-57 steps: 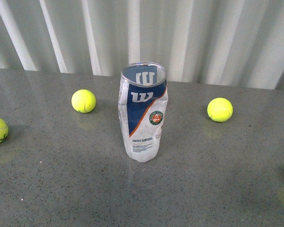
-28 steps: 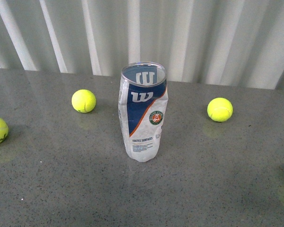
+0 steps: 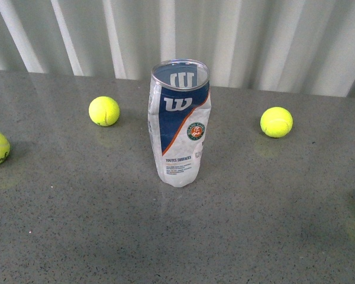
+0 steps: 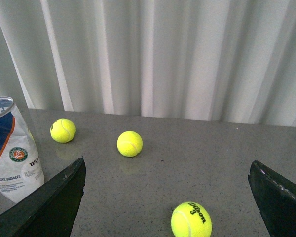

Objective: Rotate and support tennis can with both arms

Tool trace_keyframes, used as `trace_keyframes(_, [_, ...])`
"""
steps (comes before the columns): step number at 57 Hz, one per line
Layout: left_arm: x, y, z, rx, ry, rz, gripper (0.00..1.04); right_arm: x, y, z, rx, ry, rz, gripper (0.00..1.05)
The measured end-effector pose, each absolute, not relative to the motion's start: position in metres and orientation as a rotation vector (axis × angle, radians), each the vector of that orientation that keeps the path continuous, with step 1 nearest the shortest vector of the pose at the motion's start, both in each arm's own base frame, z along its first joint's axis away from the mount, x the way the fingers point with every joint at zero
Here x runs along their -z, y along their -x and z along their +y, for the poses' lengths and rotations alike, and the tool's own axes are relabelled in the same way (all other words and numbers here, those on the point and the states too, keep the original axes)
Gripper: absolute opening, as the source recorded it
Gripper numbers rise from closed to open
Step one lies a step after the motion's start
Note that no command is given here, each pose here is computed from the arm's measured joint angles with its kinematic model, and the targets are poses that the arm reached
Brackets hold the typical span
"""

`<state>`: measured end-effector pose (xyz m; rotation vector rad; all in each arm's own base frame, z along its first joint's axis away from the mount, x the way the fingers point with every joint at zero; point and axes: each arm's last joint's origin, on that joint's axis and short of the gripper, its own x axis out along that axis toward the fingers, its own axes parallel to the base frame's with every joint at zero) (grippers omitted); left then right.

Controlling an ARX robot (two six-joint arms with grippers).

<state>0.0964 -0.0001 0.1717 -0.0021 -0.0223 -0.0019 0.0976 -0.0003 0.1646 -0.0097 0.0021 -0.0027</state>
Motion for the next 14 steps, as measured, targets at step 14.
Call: trace_keyframes(14, [-0.1717, -0.0964, -0.0001, 0.002, 0.002, -0.022, 0.98, -0.1646, -0.0976, -0.0003, 0.003, 0.010, 0.002, 0.98])
